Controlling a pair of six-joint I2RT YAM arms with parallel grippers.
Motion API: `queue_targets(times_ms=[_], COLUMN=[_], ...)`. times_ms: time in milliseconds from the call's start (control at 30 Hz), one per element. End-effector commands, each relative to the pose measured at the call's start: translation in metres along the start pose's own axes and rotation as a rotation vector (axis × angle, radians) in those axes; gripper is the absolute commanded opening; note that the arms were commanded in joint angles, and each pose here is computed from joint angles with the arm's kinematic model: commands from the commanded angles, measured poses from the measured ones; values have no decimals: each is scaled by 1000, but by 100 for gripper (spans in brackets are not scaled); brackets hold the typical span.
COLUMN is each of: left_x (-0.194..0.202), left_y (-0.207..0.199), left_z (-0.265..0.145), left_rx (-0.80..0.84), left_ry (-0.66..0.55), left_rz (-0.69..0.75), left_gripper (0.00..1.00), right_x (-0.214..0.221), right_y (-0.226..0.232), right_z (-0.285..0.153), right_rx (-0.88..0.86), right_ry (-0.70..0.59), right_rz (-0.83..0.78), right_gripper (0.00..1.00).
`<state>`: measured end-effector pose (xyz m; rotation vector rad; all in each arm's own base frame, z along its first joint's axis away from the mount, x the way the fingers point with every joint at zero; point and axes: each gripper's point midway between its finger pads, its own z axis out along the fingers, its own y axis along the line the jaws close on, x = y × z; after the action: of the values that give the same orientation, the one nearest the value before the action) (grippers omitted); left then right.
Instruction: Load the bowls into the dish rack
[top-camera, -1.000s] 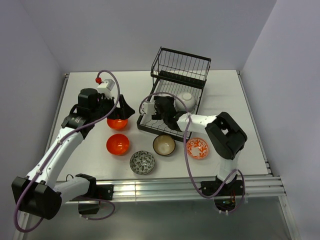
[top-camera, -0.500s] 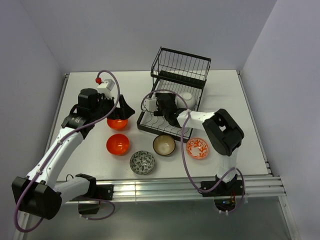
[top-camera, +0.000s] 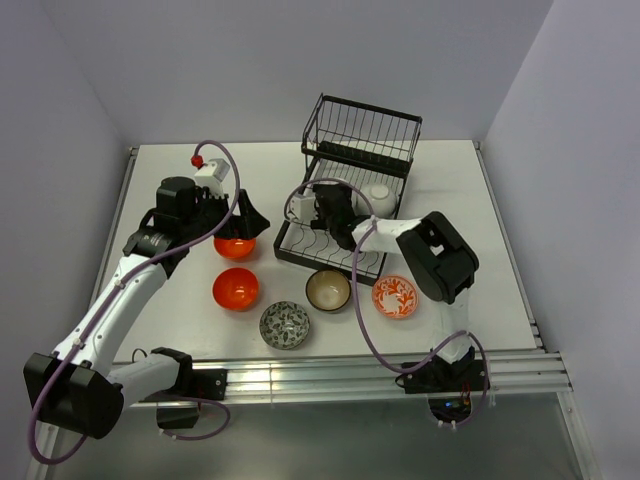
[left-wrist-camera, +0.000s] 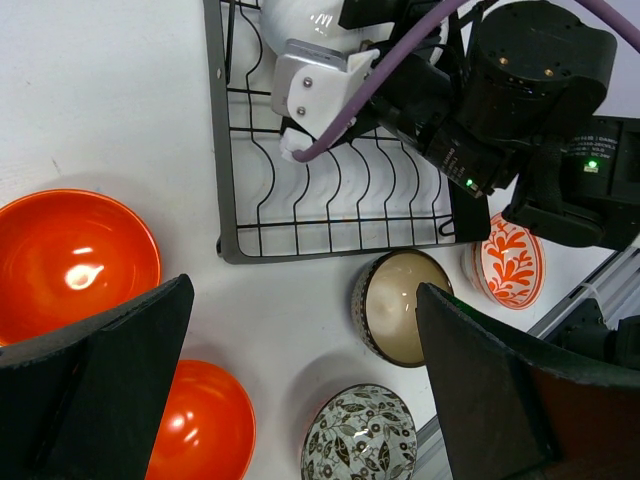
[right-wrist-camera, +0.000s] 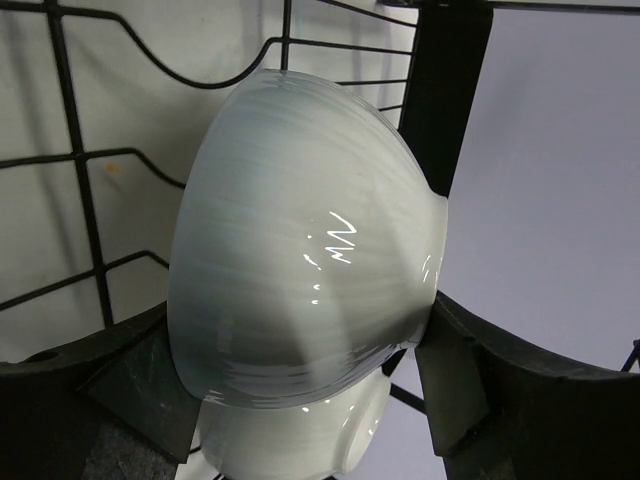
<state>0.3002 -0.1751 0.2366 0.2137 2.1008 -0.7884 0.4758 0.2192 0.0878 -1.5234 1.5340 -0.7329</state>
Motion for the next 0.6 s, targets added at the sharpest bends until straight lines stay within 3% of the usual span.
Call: queue_targets(times_ms=[0,200,300,567], left_x=[-8,-7,-7,-7], left_y=[1,2,2,3], left_z=[-1,-1,-1,-1], left_rx=[-2,-7,-10,-14], left_ry=[-29,-26,-26,-24], left_rz=[24,25,26,26], left_gripper=[99,99,99,100], right_x=[-15,-14,-10,-4], right_y=[-57,-66,-64,-54], right_z=[1,7,10,22], right_rx=[161,173,162,115], right_ry=[-38,-26,-19,4], right_rz=[48,37,18,-3], right_gripper=[1,2,7,36])
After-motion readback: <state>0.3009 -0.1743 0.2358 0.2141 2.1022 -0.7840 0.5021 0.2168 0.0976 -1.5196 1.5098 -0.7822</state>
